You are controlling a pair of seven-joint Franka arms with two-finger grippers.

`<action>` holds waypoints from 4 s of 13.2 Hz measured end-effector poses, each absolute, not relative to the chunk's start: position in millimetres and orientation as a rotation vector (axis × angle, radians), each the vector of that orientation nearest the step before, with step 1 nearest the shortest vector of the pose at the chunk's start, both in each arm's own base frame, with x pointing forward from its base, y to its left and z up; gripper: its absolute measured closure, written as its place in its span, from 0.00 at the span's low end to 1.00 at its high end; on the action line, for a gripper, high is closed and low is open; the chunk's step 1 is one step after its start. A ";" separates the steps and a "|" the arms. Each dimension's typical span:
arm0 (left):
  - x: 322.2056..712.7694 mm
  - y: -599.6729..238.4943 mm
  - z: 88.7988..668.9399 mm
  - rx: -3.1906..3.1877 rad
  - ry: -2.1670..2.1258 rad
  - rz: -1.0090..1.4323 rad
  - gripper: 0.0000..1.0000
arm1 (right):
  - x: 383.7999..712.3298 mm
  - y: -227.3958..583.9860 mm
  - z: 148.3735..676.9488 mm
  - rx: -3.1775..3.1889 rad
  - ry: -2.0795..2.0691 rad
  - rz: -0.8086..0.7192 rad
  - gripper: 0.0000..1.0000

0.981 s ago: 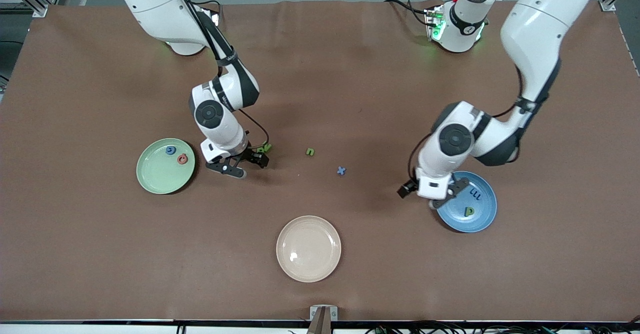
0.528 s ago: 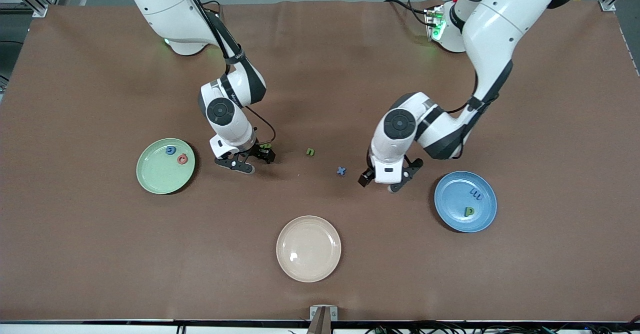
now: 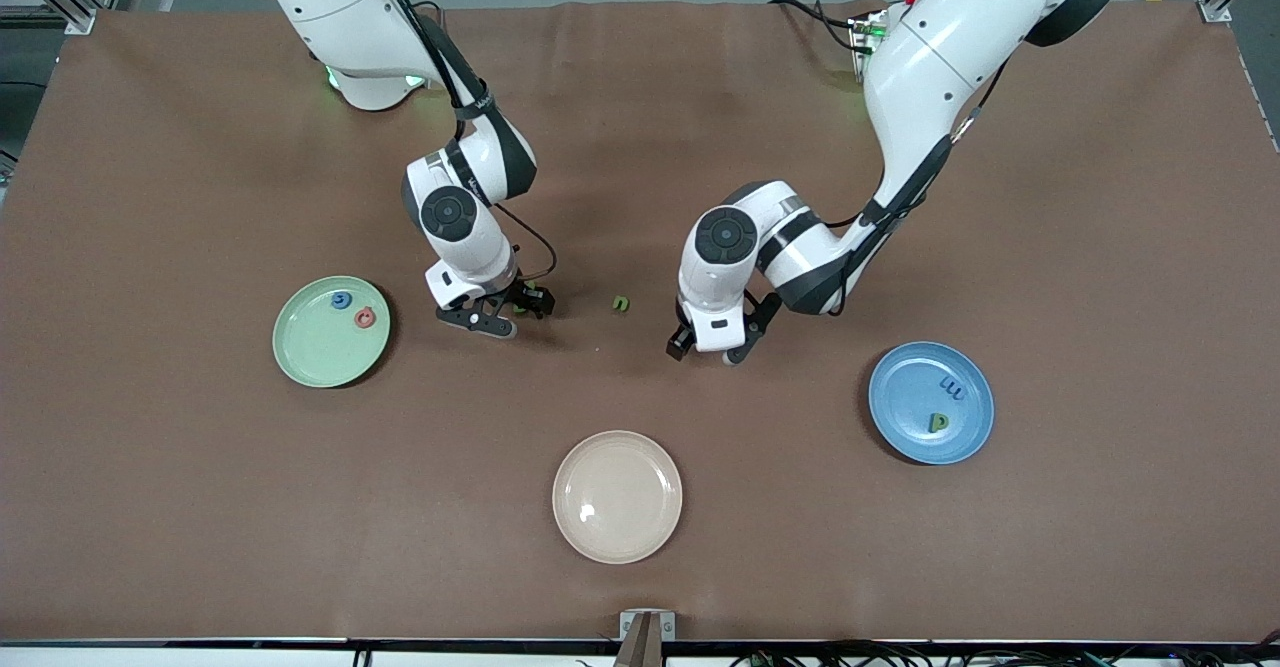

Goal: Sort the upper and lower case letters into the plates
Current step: 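Grasp the x with the left gripper while the right gripper grasps the B, then drop the x on the blue plate while the right gripper drops B on green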

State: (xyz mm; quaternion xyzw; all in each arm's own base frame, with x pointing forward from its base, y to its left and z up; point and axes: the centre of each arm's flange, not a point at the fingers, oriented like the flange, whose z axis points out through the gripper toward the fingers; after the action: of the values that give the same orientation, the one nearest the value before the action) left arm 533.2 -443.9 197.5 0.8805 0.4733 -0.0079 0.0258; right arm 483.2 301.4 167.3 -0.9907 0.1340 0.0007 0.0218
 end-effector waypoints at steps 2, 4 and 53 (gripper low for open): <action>535.2 -449.5 188.3 2.693 1.526 -0.014 0.16 | 482.2 302.3 169.4 -3.070 0.412 0.002 0.32; 534.1 -455.3 180.9 2.687 1.550 -0.002 0.18 | 481.9 303.2 171.9 -3.068 0.409 -0.001 0.52; 591.4 -289.4 269.7 2.930 0.884 -0.062 0.00 | 520.8 231.8 239.7 -3.022 0.691 0.152 0.00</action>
State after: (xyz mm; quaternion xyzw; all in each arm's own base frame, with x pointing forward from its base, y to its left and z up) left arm 591.4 -289.4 269.7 0.9564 0.2885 -0.0201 0.0401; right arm 520.8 231.8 239.7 -0.9735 0.2227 0.0490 0.0189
